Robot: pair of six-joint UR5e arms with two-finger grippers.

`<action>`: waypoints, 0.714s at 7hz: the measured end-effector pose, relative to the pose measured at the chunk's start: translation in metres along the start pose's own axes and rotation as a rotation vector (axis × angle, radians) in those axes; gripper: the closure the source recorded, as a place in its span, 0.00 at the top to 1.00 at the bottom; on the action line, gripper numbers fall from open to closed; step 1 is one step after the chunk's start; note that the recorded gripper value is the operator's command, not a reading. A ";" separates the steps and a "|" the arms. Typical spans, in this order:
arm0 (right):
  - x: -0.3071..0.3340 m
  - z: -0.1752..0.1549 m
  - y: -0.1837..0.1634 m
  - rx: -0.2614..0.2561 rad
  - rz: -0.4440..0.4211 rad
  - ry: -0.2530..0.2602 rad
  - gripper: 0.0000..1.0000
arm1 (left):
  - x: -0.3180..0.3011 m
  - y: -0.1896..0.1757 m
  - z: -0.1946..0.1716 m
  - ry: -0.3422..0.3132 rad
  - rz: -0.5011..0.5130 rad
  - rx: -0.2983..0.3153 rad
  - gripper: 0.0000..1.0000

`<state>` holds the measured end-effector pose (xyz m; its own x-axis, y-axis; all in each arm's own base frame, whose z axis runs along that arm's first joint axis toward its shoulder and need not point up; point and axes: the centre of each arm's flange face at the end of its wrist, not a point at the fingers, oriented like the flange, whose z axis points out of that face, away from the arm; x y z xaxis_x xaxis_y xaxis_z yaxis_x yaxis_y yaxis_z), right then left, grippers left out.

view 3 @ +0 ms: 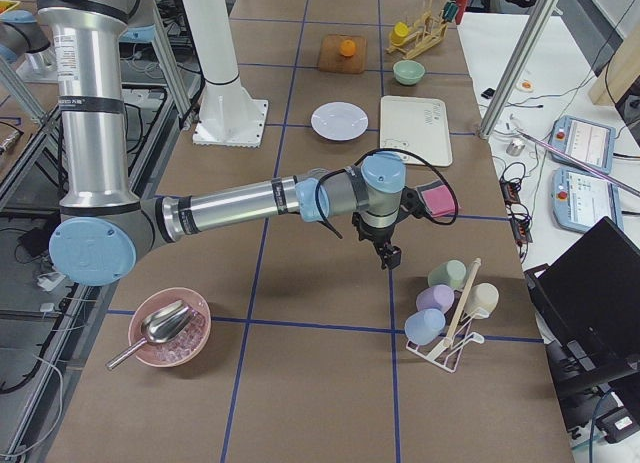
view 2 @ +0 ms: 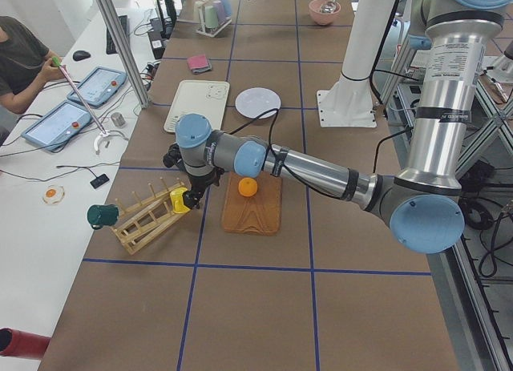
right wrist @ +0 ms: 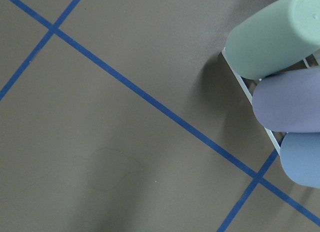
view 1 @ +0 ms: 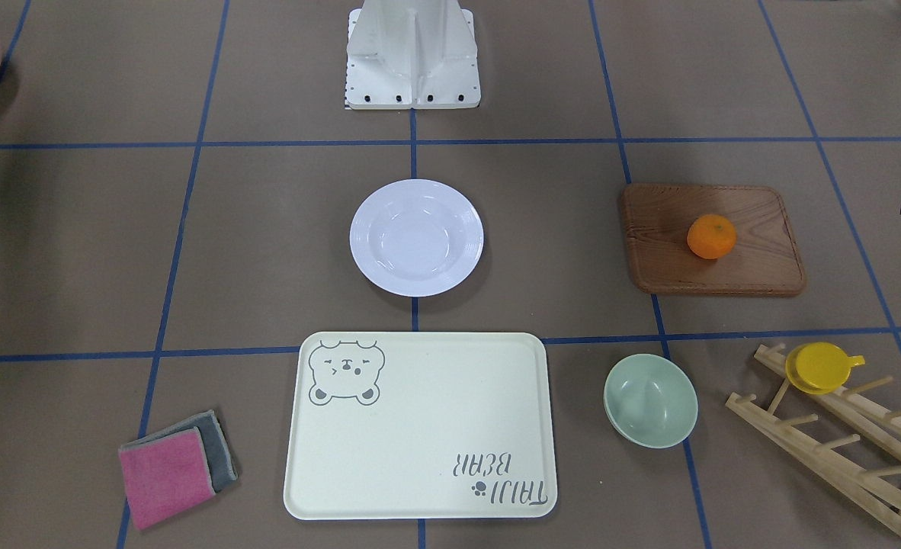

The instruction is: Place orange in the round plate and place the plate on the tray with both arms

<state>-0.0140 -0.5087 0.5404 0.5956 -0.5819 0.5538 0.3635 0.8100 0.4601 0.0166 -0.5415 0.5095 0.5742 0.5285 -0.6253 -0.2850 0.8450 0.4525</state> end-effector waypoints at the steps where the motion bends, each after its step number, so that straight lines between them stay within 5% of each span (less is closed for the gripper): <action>1: 0.000 0.000 0.000 0.000 0.001 -0.001 1.00 | -0.001 0.000 -0.001 -0.001 -0.001 0.003 1.00; 5: -0.003 -0.004 -0.001 0.007 -0.008 0.003 1.00 | 0.001 0.000 -0.005 -0.006 0.013 0.020 1.00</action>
<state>-0.0140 -0.5074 0.5355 0.5943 -0.5885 0.5481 0.3635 0.8045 0.4697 0.0129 -0.5404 0.5060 0.5755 0.5387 -0.6153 -0.2774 0.8364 0.4728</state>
